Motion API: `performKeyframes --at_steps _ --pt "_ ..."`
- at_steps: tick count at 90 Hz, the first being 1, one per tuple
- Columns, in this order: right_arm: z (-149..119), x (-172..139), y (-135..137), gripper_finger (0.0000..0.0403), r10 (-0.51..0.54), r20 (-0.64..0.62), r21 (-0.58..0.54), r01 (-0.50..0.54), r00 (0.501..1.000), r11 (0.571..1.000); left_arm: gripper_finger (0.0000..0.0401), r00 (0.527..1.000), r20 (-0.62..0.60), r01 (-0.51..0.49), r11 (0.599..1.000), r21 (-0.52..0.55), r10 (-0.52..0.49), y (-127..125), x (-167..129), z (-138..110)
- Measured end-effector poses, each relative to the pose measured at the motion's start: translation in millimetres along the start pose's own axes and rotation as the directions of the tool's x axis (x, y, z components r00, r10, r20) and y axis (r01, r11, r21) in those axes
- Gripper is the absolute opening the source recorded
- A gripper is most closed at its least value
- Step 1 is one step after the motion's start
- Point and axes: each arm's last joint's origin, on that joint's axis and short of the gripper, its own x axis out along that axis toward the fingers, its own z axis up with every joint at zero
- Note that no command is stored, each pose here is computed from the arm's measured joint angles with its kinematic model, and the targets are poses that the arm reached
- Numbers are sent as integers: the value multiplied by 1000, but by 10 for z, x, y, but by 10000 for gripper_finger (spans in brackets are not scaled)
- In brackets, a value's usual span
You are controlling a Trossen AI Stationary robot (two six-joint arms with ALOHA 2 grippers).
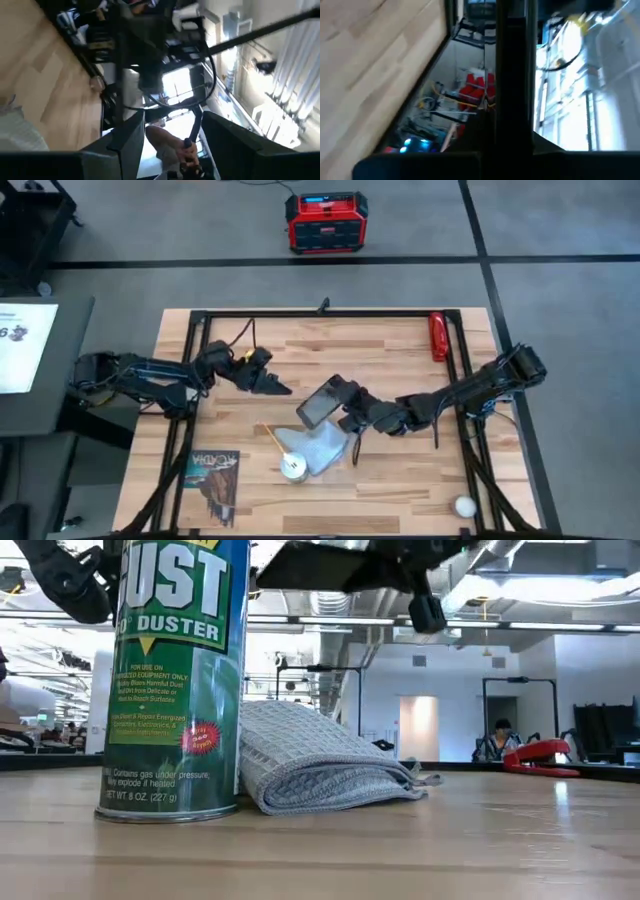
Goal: Apply microfiber cloth
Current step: Spray the front of the cellphone using the spray bottle
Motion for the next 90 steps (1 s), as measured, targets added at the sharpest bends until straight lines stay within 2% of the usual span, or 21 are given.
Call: performKeyframes --at_steps 11,22,35,53,64,79,90 --pt "32 -39 -32 9 -18 27 -25 19 999 1000 181 999 -15 -34 993 -113 33 73 12 26" --pt "70 -20 -59 9 -21 38 -30 22 999 999 181 996 -93 -37 981 -190 20 92 185 98" --pt "148 32 -73 9 -19 39 -45 21 999 999 181 975 -217 8 983 -183 -48 59 549 229" --pt "153 24 -68 9 -15 30 -66 17 999 998 179 912 -397 30 983 -179 -100 108 910 271" --pt "175 -37 -78 9 -17 7 -64 17 1000 998 171 896 -432 42 987 -154 -106 142 902 319" --pt "203 -111 -105 9 -28 -4 -40 28 1000 999 166 921 -379 56 994 -99 -90 134 753 517" --pt "214 -134 -113 9 -31 -1 -15 31 1000 999 166 928 -368 10 992 -126 -56 207 670 606"
